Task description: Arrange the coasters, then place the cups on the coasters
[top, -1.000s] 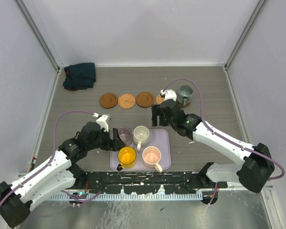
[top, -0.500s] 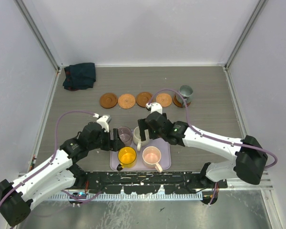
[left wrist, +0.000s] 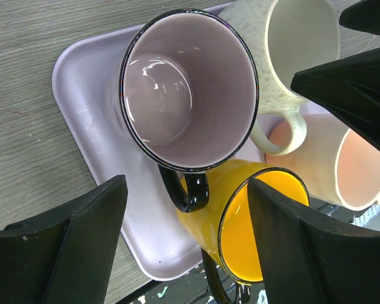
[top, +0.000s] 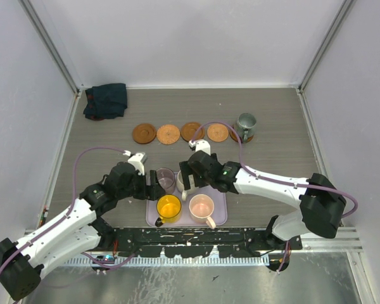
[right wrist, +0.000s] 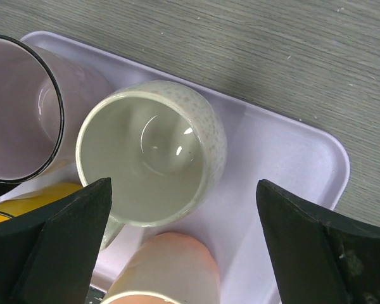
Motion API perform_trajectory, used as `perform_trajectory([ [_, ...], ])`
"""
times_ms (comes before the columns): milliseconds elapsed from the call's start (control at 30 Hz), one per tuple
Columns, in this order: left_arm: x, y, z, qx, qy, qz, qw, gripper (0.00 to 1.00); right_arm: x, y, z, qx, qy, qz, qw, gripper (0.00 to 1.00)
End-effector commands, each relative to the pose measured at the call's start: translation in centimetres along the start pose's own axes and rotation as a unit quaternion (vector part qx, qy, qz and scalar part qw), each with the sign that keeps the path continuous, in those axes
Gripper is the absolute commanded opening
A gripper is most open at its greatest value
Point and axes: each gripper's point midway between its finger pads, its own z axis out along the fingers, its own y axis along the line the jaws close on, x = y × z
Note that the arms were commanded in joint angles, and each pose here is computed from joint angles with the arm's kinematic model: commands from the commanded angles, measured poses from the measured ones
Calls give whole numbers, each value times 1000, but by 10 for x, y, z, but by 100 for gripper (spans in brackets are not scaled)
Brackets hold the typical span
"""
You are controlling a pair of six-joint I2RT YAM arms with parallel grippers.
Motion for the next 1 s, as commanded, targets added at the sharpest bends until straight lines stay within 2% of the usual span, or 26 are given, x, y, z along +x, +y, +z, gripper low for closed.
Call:
perform_trajectory([
  [0,-9,-4,1,6,-20,5,1000,78,-15,20,-4,-34,-22,14,999,100],
  [700,-8,-3,1,6,-20,6,1000,78,-27,35,-27,-75,-54,34,995,100],
  [967,-9,-3,0,6,-23,6,1000,79,-7,35,-19,-68,-15,14,997,100],
])
